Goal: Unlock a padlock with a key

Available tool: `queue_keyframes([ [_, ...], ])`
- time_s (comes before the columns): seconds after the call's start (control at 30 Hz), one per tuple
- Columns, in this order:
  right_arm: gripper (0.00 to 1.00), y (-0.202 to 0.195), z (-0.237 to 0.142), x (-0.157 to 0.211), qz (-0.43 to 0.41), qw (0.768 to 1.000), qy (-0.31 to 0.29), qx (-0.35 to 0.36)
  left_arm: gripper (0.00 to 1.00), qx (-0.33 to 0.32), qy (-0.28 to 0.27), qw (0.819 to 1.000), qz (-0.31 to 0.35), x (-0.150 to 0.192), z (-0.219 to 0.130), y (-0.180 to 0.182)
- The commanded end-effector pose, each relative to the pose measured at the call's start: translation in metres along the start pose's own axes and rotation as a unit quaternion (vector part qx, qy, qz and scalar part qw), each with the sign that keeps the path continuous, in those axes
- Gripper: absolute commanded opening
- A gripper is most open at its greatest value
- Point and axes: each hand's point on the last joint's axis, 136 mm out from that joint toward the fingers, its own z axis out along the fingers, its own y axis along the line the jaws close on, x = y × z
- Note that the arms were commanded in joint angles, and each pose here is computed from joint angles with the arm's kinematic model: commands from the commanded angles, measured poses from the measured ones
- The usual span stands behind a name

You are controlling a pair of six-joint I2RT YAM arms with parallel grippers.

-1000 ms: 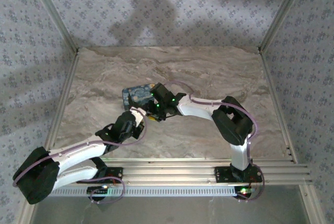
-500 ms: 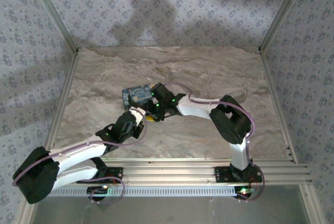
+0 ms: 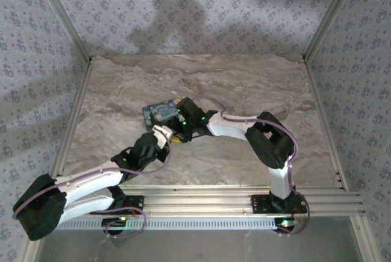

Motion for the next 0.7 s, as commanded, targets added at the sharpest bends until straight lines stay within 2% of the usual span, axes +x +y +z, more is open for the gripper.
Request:
queue_keyframes([
  [0.0,0.53,-0.018,0.006,0.011,0.01,0.999,0.015,0.04,0.0,0.026,-0.049,0.998,0.002,-0.021,-0.006,-0.01],
  [0.1,0.44,-0.019,0.006,0.013,0.008,0.999,0.017,0.042,0.0,0.024,-0.046,0.999,0.005,-0.019,-0.005,-0.009],
  [0.37,0.02,-0.018,-0.006,0.01,-0.007,0.998,0.005,0.057,0.0,0.016,-0.019,1.0,0.01,-0.01,0.002,-0.007],
  [0.5,0.0,-0.02,-0.008,0.01,-0.005,0.998,0.003,0.057,0.0,0.01,-0.008,1.0,0.01,-0.009,0.002,-0.006],
  [0.53,0.0,-0.02,-0.008,0.01,-0.002,0.999,0.002,0.052,0.03,0.009,-0.005,1.0,0.007,-0.009,0.002,-0.006],
  [0.6,0.0,-0.021,-0.01,0.006,0.011,0.999,-0.007,0.033,0.21,0.007,0.003,1.0,-0.005,-0.011,0.001,-0.005],
  [0.67,0.0,-0.036,-0.011,0.006,0.029,0.999,-0.012,0.024,0.35,-0.003,0.007,1.0,-0.029,-0.013,-0.002,-0.001],
])
